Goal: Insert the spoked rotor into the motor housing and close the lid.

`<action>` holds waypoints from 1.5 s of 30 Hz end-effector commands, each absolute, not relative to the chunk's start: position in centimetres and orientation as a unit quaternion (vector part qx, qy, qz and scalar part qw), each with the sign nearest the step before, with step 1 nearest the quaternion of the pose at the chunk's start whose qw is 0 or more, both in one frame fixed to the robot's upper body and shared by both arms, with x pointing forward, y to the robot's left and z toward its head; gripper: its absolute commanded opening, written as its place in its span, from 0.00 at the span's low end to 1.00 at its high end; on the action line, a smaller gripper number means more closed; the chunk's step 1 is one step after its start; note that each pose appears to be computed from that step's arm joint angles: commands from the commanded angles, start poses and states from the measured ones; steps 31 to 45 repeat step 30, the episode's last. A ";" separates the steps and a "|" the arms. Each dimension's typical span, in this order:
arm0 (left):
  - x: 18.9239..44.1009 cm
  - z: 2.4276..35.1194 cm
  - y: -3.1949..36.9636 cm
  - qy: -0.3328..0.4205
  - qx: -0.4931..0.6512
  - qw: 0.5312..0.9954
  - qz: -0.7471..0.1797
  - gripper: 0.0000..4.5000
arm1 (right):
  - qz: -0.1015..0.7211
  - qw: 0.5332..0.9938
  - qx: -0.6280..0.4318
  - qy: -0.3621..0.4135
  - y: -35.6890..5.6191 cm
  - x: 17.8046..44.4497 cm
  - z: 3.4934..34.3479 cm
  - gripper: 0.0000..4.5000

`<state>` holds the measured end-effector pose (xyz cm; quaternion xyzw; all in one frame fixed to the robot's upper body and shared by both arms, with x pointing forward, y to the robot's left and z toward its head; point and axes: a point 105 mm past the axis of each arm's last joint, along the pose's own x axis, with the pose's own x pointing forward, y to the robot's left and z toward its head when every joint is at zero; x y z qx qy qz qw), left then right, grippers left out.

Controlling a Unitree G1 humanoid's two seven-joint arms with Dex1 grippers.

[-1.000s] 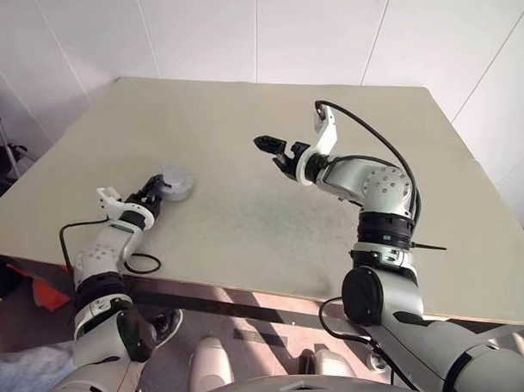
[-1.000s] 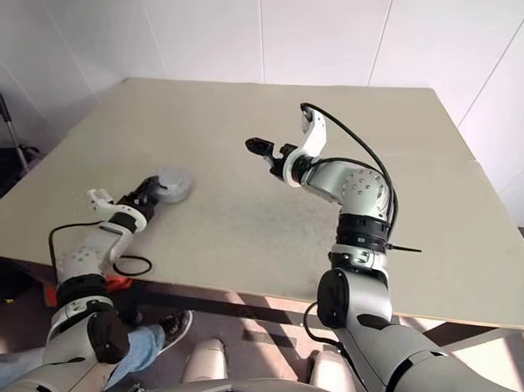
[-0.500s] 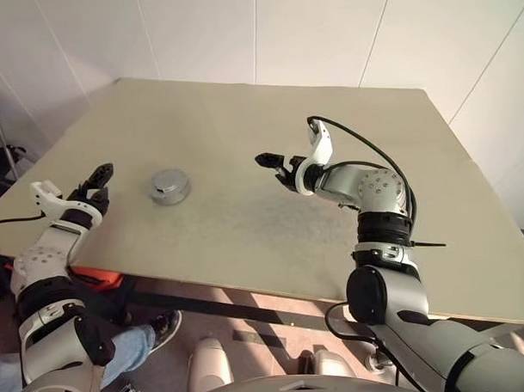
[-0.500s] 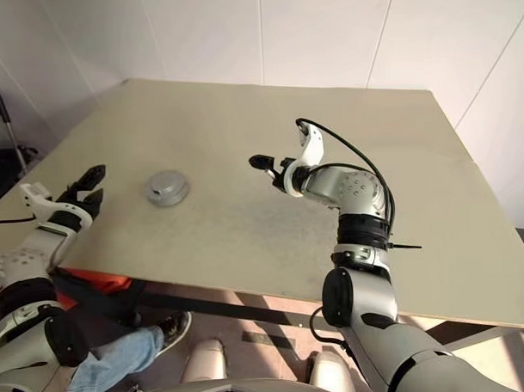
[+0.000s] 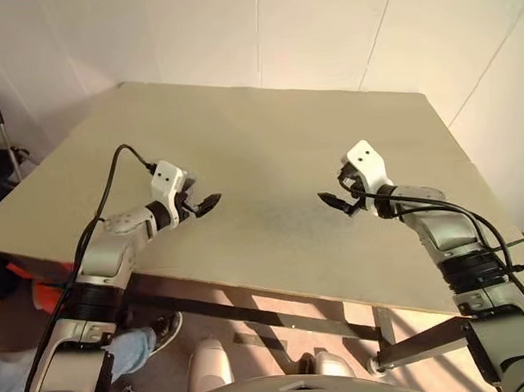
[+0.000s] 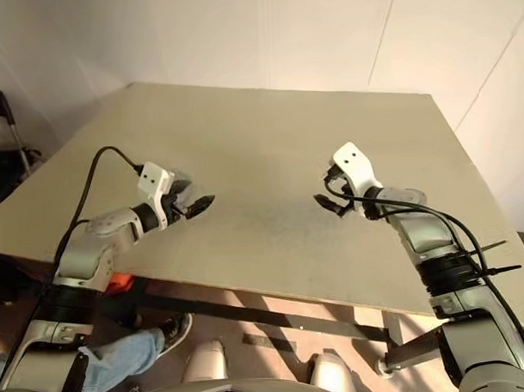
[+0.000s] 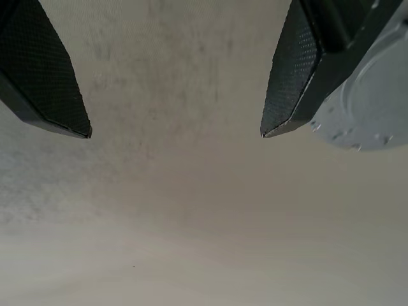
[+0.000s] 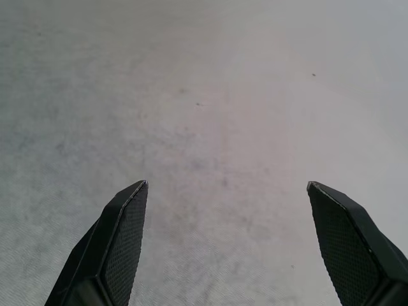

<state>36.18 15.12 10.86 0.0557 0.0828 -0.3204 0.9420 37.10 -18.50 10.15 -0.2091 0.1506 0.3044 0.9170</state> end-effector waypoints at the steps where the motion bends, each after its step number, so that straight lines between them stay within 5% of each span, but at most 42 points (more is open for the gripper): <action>1: 36.8 12.2 14.8 0.055 0.065 0.942 -0.326 0.99 | 0.308 0.920 -0.219 0.108 -18.0 38.1 12.3 1.00; 45: 37.2 11.4 12.5 0.056 0.060 0.929 -0.361 0.99 | 0.274 0.925 -0.231 0.124 -20.5 38.8 11.2 1.00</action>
